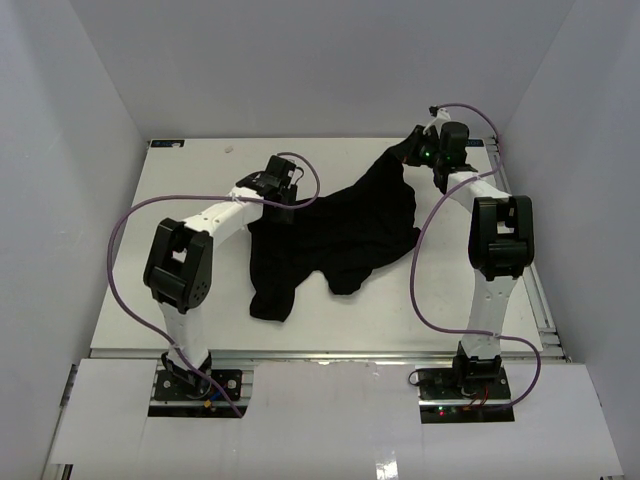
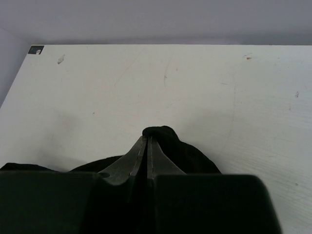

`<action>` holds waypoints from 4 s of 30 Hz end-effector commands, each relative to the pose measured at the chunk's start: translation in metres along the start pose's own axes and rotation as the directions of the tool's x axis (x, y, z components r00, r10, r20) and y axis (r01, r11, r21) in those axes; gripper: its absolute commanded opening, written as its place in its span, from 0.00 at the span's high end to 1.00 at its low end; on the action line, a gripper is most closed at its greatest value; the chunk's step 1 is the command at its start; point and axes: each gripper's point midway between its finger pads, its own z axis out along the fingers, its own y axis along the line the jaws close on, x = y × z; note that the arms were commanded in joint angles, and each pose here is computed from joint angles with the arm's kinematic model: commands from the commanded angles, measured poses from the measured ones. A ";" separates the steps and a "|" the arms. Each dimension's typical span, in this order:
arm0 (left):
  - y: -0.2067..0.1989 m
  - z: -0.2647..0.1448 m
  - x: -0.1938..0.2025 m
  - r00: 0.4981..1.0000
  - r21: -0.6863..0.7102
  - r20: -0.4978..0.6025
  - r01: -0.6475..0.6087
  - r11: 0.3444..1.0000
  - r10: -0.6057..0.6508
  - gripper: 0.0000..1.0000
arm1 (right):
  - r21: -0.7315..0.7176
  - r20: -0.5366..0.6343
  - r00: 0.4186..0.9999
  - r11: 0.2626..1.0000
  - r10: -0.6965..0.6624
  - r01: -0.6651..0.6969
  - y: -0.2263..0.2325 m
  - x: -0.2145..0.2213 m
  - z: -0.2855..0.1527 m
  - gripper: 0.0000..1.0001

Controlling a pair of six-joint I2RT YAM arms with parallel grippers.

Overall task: Fold and stack the t-shirts
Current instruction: Flatten out the tshirt

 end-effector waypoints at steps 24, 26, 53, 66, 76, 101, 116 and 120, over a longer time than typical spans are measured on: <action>0.009 0.016 0.001 0.991 -0.085 -0.024 -0.132 0.988 0.130 0.92 | -0.023 0.060 0.996 0.998 -0.060 0.061 0.021 -0.032 -0.036 0.94; 0.011 0.009 -0.002 0.993 -0.085 -0.009 -0.122 0.989 0.121 0.92 | -0.019 0.055 0.996 0.998 -0.064 0.066 0.020 -0.031 -0.040 0.94; 0.094 -0.206 -0.033 0.795 0.270 0.465 0.293 0.917 -0.391 0.92 | 0.231 0.259 0.904 0.931 -0.340 0.284 0.019 -0.141 -0.249 0.94; 0.079 -0.279 -0.019 0.745 0.429 0.517 0.200 0.881 -0.421 0.92 | 0.378 0.428 0.726 0.836 -0.539 0.398 0.105 -0.187 -0.358 0.94; 0.082 -0.387 -0.039 0.585 0.543 0.644 0.106 0.833 -0.493 0.92 | 0.480 0.557 0.510 0.755 -0.655 0.446 0.185 -0.260 -0.420 0.94; 0.066 -0.132 0.001 0.786 0.375 0.372 0.360 0.854 -0.494 0.92 | 0.342 0.221 0.923 0.911 -0.314 0.228 -0.018 -0.094 -0.240 0.94; 0.087 -0.009 0.004 0.819 0.245 0.199 0.491 0.836 -0.539 0.79 | 0.323 0.102 0.969 0.929 -0.223 0.180 -0.089 -0.057 -0.153 0.94; 0.095 -0.013 -0.016 0.826 0.220 0.212 0.480 0.849 -0.522 0.29 | 0.310 0.108 0.968 0.933 -0.225 0.182 -0.086 -0.060 -0.151 0.94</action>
